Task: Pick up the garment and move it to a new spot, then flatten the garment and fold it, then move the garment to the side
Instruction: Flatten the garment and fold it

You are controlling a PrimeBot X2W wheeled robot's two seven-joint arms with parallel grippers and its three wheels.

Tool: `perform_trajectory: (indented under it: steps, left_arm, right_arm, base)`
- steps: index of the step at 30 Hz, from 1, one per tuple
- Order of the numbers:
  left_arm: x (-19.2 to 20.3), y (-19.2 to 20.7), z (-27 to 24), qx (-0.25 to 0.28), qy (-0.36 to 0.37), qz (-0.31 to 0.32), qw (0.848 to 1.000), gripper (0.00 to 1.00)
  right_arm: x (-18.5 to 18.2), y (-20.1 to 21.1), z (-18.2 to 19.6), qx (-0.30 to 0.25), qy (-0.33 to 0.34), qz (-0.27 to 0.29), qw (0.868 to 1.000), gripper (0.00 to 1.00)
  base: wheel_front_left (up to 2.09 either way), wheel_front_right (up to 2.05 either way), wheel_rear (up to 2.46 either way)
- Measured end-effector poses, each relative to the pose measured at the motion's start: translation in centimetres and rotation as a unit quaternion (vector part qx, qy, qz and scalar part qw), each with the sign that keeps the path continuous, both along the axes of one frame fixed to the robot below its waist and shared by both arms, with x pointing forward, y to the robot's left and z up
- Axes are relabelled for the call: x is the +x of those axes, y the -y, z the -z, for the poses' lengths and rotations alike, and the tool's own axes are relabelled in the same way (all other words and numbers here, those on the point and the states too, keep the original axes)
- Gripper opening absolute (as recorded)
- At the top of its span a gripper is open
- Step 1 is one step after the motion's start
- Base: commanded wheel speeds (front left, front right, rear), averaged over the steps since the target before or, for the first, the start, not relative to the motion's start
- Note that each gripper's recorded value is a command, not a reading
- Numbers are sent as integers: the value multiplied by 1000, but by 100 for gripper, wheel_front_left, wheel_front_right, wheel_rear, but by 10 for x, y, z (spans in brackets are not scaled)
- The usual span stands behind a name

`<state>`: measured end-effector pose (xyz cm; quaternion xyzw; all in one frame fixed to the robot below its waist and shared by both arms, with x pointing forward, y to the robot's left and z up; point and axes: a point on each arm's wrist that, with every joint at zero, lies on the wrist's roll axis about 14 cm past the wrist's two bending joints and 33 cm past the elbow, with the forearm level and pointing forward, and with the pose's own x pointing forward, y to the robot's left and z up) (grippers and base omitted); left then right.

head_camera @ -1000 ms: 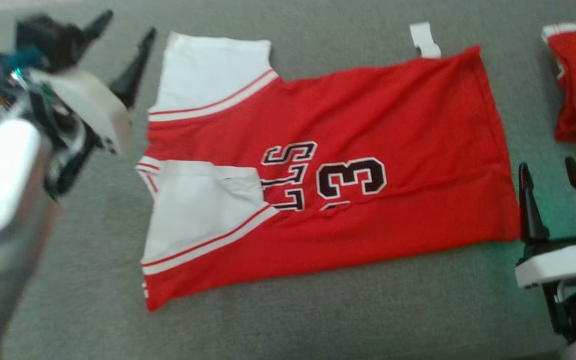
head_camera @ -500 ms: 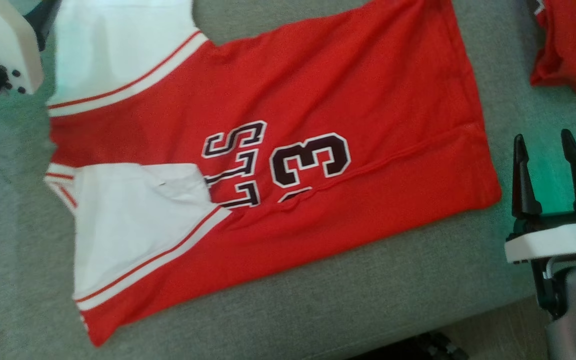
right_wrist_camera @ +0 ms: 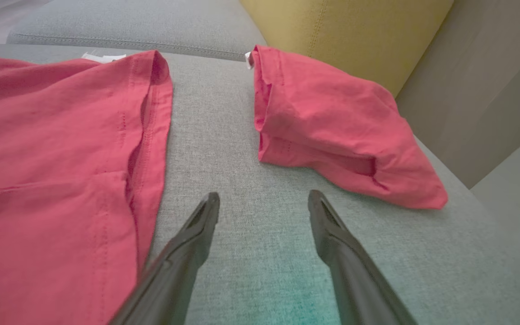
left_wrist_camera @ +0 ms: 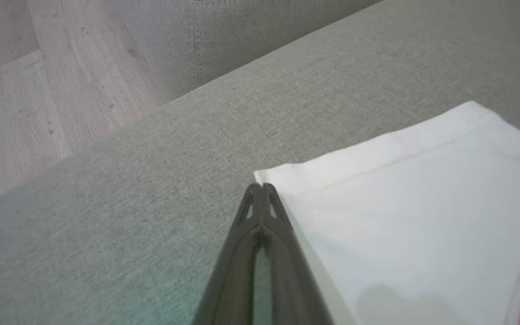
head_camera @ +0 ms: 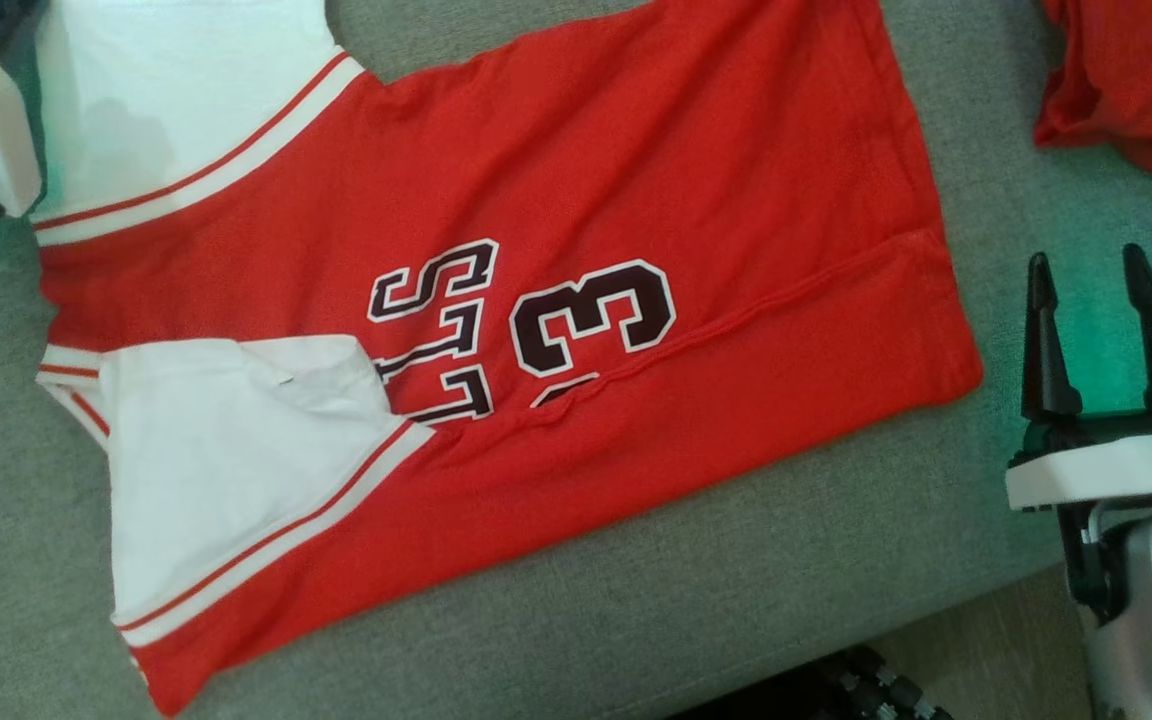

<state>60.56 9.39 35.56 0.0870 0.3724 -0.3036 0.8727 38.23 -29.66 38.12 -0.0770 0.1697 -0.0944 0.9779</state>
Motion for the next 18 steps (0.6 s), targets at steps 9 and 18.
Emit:
perform_trajectory:
  steps: [9,18]
  left_arm:
    - [2,6,-30,-19,60,22,998,0]
    - [-22,3,-79,-42,122,48,990,0]
  right_arm:
    - [16,-6,-12,-1,24,-20,1000,100]
    - [104,-61,-40,54,10,-119,991,100]
  base:
    - [0,0,0]
    - [0,0,0]
